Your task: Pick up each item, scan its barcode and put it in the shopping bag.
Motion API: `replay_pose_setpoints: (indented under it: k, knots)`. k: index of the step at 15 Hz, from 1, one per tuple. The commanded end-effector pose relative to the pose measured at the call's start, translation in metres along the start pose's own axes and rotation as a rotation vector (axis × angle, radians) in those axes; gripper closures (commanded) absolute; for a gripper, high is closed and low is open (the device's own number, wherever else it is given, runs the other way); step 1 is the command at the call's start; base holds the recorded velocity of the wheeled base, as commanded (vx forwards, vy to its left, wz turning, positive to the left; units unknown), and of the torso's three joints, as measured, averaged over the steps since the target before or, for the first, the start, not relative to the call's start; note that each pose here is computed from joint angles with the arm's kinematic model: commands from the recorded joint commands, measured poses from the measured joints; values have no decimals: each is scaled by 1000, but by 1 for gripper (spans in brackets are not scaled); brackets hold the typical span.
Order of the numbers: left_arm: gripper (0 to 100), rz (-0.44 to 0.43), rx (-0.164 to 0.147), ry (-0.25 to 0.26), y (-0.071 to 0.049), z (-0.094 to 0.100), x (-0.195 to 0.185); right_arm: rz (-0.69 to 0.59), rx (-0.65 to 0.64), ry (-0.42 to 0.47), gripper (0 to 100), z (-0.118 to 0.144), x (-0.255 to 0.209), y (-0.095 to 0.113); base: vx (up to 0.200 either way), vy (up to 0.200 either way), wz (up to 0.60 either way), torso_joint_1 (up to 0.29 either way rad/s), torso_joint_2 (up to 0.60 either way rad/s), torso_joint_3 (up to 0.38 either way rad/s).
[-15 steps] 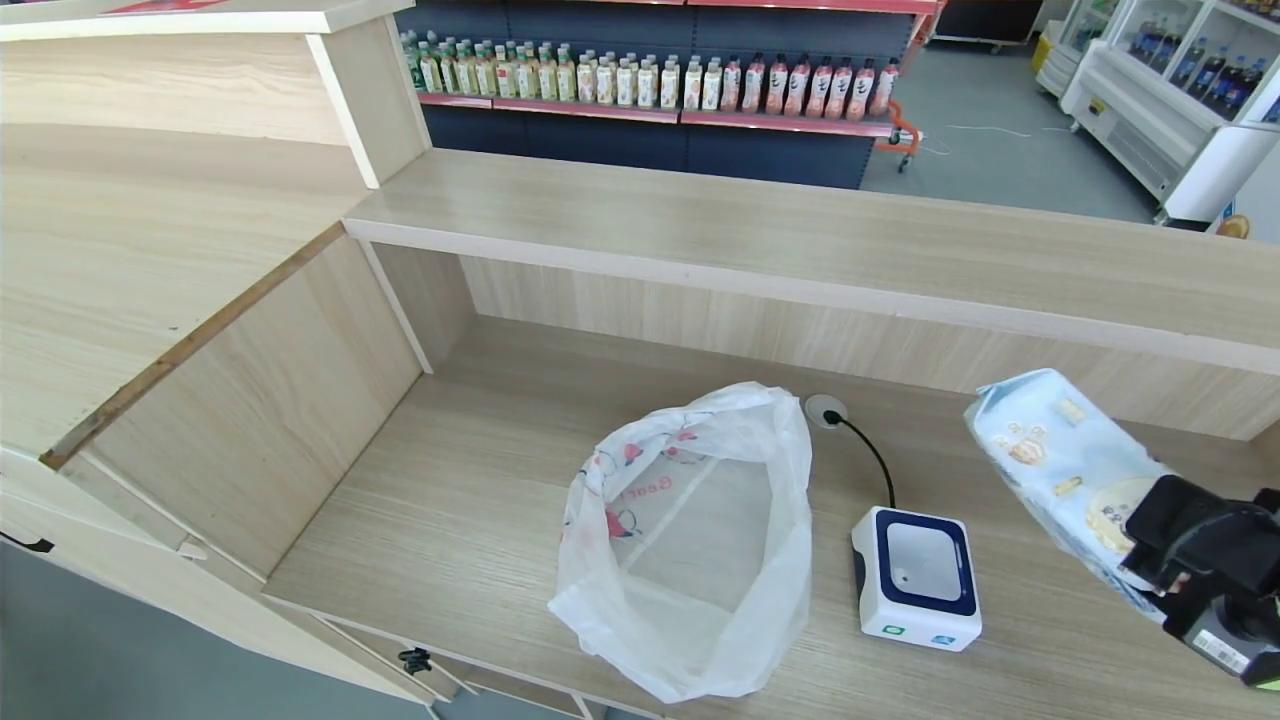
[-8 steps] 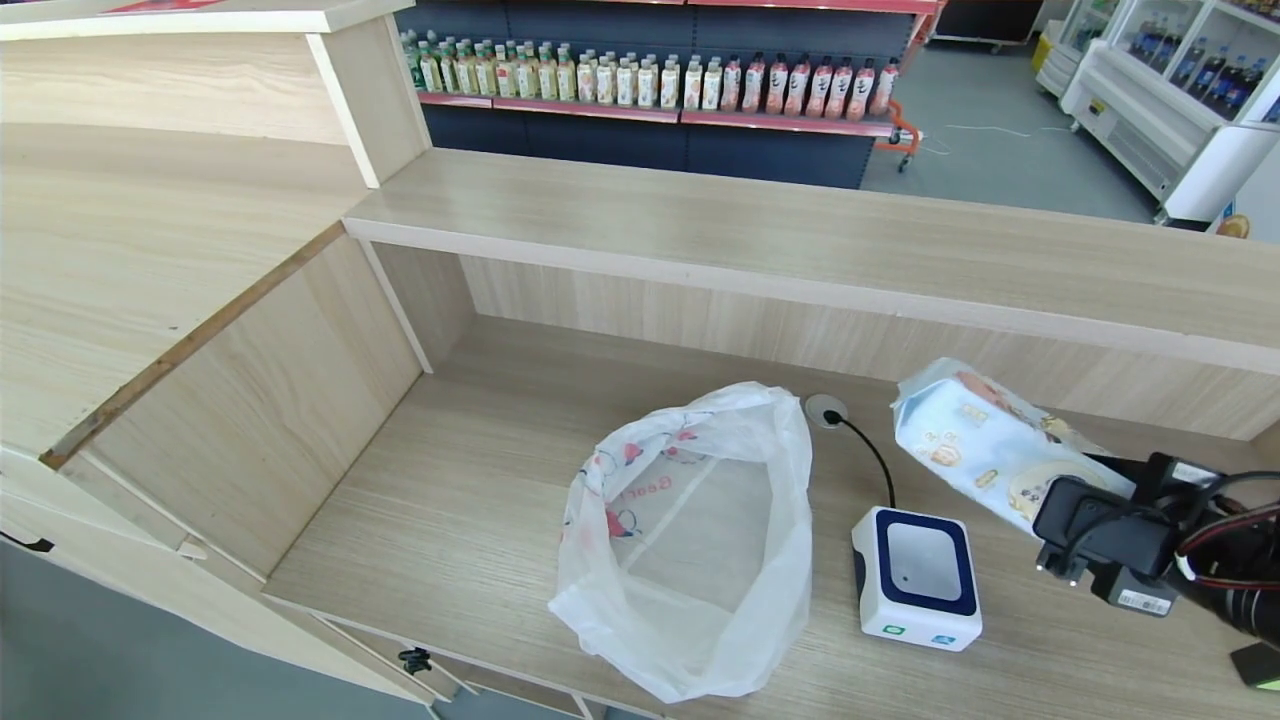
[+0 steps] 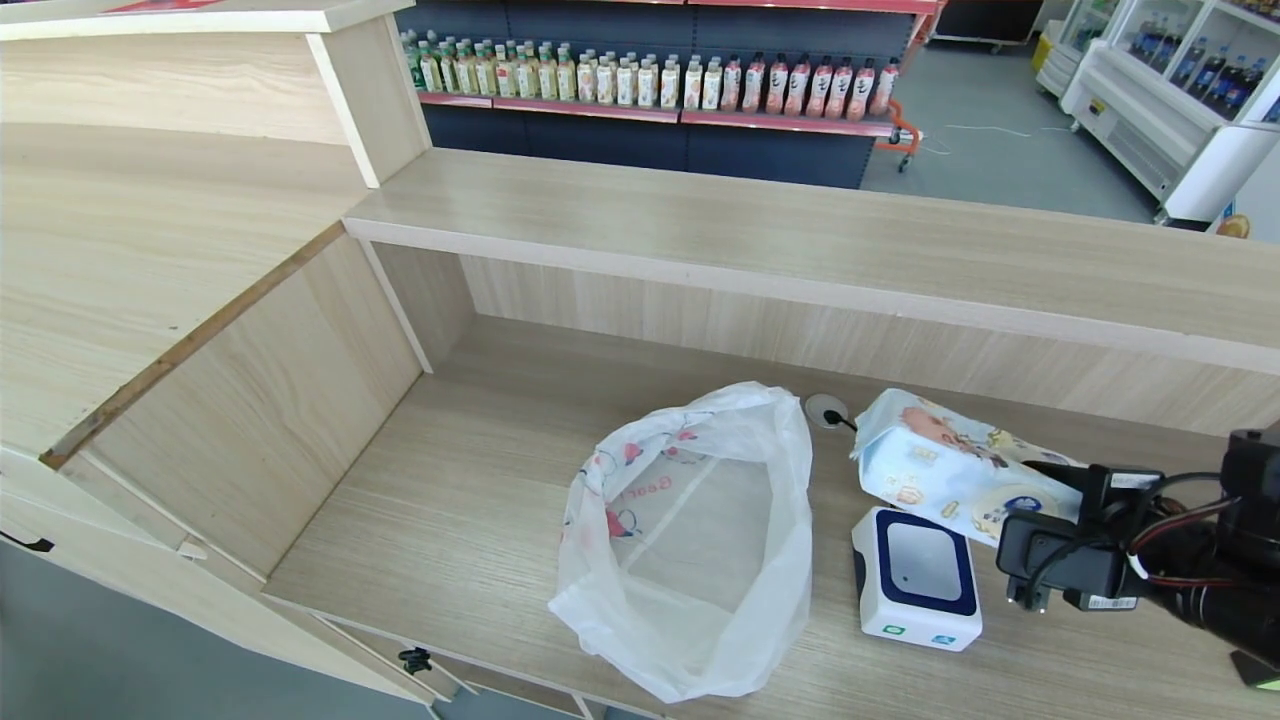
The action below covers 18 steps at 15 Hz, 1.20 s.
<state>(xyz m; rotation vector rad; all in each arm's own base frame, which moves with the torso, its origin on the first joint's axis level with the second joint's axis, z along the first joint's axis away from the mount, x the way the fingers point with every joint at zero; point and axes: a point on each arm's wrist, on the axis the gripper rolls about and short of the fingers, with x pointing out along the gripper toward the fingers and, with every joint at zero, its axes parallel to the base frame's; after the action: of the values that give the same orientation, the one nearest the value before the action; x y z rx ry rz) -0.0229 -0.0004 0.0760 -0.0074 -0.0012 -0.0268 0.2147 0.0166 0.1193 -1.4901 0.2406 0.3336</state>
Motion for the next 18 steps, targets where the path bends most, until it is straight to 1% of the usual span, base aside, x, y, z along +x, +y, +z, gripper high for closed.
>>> replay_pose_setpoints:
  k: [1,3,11,18]
  knots:
    - [0,1,0,0,0,0,0,20,-28,19,100,-5,11,6,0,0,0,0,0,0]
    - [0,-1,0,0,0,0,0,-4,-63,-12,100,-7,15,6,0,0,0,0,0,0]
    - [0,1,0,0,0,0,0,15,-91,-8,100,-10,15,12,0,0,0,0,0,0]
    - [0,1,0,0,0,0,0,1,-92,-8,100,-10,12,10,0,0,0,0,0,0]
